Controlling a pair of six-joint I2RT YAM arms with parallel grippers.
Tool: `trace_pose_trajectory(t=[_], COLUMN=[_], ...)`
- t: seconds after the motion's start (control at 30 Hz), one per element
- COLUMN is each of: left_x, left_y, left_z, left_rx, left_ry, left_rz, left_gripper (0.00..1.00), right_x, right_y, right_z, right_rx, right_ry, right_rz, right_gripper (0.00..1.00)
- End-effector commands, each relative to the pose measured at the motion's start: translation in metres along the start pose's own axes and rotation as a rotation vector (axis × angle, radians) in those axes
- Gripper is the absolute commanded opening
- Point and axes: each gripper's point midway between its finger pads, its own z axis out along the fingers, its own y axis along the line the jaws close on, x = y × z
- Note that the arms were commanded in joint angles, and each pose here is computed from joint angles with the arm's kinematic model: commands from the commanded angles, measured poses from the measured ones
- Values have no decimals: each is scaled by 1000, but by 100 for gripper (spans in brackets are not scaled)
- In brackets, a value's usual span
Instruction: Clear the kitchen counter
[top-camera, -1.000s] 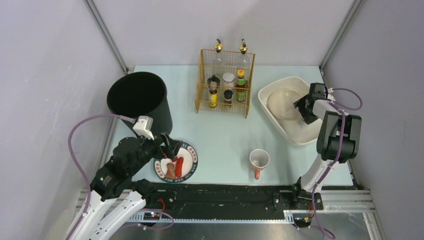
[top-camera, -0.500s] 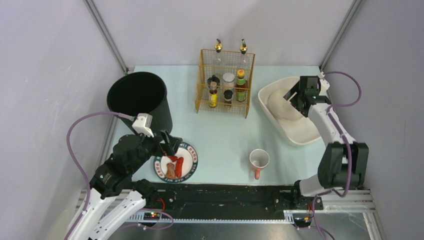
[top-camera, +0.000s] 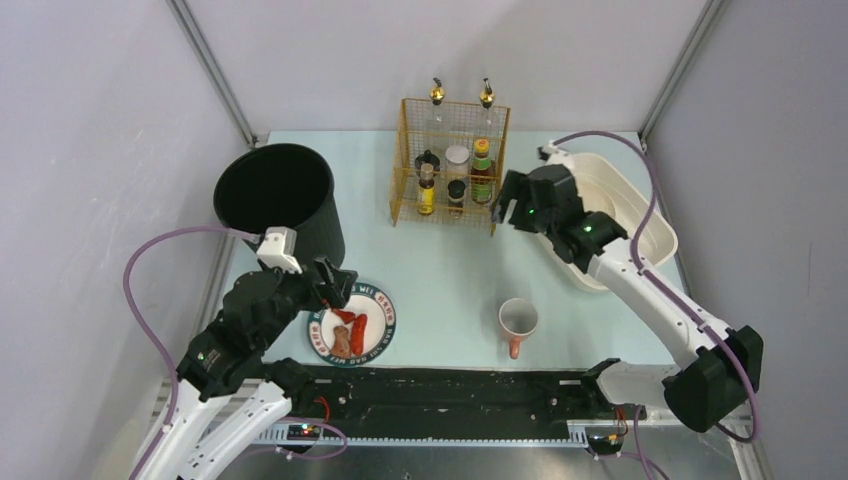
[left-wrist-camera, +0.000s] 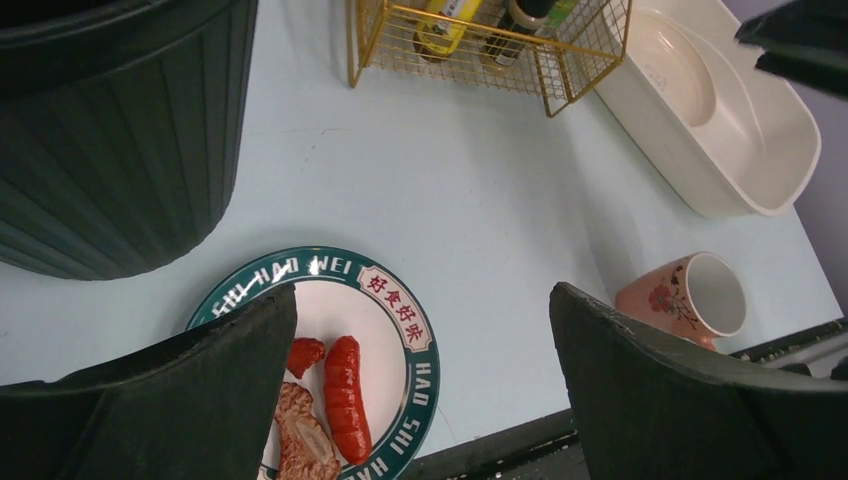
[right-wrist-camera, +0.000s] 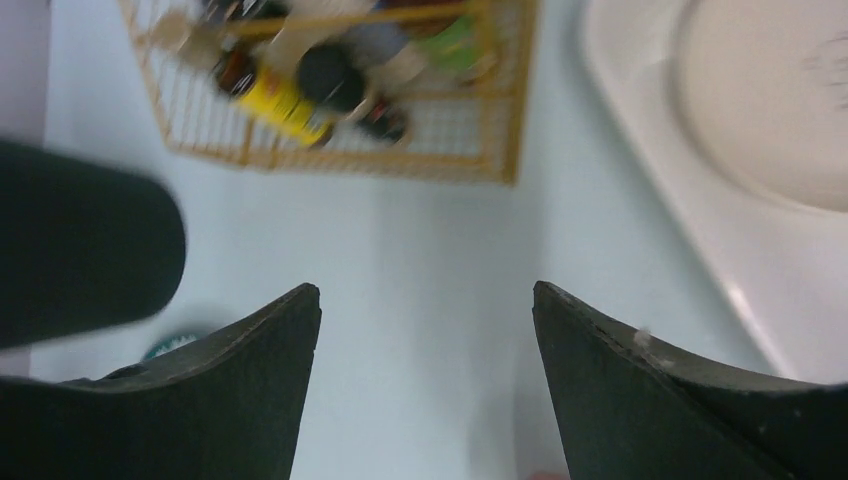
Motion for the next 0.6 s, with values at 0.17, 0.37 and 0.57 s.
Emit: trace_pose_trajectory(t=[0.17, 0.37, 0.57], left_x=[-34, -27, -16], left_y=[7, 2, 5], left_z=[-22, -36, -44], left_rx=[-32, 50, 95], left_ry=[-171, -202, -245], left_rz=[-88, -112, -127], left_gripper=[100, 100, 100], right_x=[83, 139, 183], right_y=[103, 144, 169], right_z=[-21, -34, -40], right_rx=[-355, -522, -614], right_ry=[222, 374, 479], right_rz=[-217, -285, -315], right_gripper=[81, 80, 79])
